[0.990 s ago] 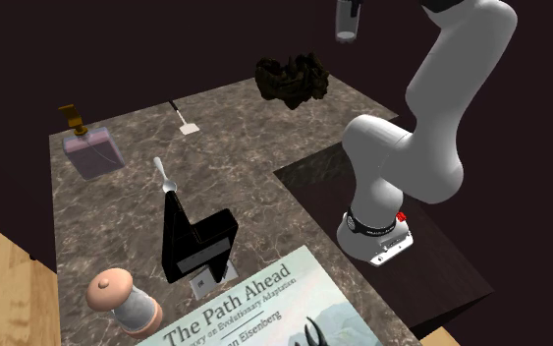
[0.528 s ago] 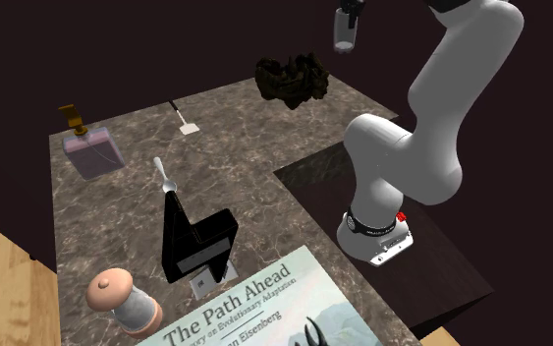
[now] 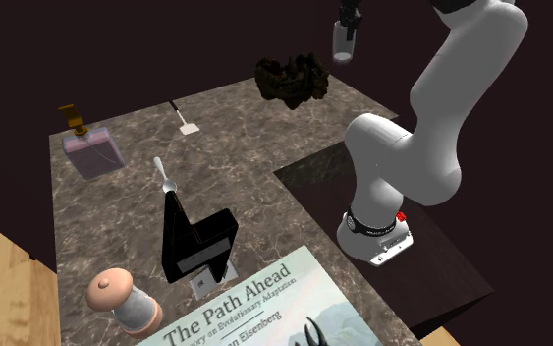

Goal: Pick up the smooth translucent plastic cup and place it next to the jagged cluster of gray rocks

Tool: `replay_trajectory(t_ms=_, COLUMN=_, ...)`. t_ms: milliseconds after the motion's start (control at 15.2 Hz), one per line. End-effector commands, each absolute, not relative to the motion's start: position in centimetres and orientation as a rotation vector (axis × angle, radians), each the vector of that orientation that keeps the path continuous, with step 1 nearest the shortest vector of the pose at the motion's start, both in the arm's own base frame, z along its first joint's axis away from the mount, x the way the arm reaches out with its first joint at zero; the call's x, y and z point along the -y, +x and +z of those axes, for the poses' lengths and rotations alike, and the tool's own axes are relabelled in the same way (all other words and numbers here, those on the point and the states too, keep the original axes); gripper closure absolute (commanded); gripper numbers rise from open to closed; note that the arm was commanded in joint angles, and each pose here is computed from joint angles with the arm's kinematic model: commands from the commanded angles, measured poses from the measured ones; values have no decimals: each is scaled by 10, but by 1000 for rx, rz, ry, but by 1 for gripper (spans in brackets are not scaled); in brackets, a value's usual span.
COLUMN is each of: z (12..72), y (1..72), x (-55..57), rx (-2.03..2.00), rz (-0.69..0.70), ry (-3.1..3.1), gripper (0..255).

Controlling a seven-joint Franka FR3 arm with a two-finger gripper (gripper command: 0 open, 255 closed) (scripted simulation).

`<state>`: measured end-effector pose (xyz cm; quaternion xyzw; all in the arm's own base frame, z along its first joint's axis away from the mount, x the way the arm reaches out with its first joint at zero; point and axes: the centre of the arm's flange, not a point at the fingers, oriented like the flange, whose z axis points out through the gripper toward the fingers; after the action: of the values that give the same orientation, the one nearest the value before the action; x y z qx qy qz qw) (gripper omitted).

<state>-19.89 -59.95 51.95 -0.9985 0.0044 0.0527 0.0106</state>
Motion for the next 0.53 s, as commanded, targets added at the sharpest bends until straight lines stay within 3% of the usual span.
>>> replay_trajectory(t_ms=0, z=509, y=-197, x=599, rx=-13, rz=165, ry=-3117, gripper=255)
replay_trajectory(t_ms=462, z=472, y=-197, x=599, rx=-13, rz=165, ry=-3117, gripper=255)
